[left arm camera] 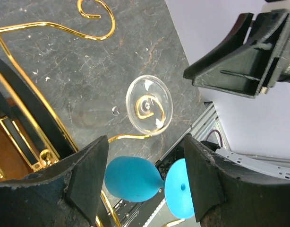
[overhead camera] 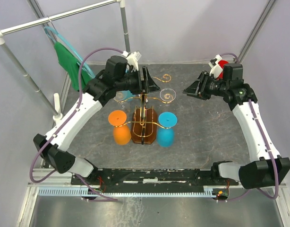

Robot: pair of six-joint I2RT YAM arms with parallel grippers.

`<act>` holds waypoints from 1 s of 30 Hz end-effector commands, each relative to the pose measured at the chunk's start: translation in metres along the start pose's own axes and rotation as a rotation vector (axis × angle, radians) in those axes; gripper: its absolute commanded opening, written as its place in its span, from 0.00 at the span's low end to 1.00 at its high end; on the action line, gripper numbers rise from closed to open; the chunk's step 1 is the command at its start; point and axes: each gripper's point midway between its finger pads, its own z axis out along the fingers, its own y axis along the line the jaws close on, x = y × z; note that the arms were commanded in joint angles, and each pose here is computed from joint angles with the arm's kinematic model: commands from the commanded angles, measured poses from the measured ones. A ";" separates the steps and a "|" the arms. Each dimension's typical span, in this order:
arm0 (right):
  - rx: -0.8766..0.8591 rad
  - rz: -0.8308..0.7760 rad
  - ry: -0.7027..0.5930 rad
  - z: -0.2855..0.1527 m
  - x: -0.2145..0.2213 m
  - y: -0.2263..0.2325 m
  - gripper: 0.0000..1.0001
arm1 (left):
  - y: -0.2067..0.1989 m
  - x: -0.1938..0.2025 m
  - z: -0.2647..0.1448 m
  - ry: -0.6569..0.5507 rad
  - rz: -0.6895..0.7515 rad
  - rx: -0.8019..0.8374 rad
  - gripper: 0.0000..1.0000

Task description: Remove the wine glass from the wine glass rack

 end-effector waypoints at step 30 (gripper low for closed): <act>0.004 -0.069 -0.107 -0.026 -0.015 0.010 0.47 | 0.019 0.027 0.063 0.190 0.037 -0.084 0.66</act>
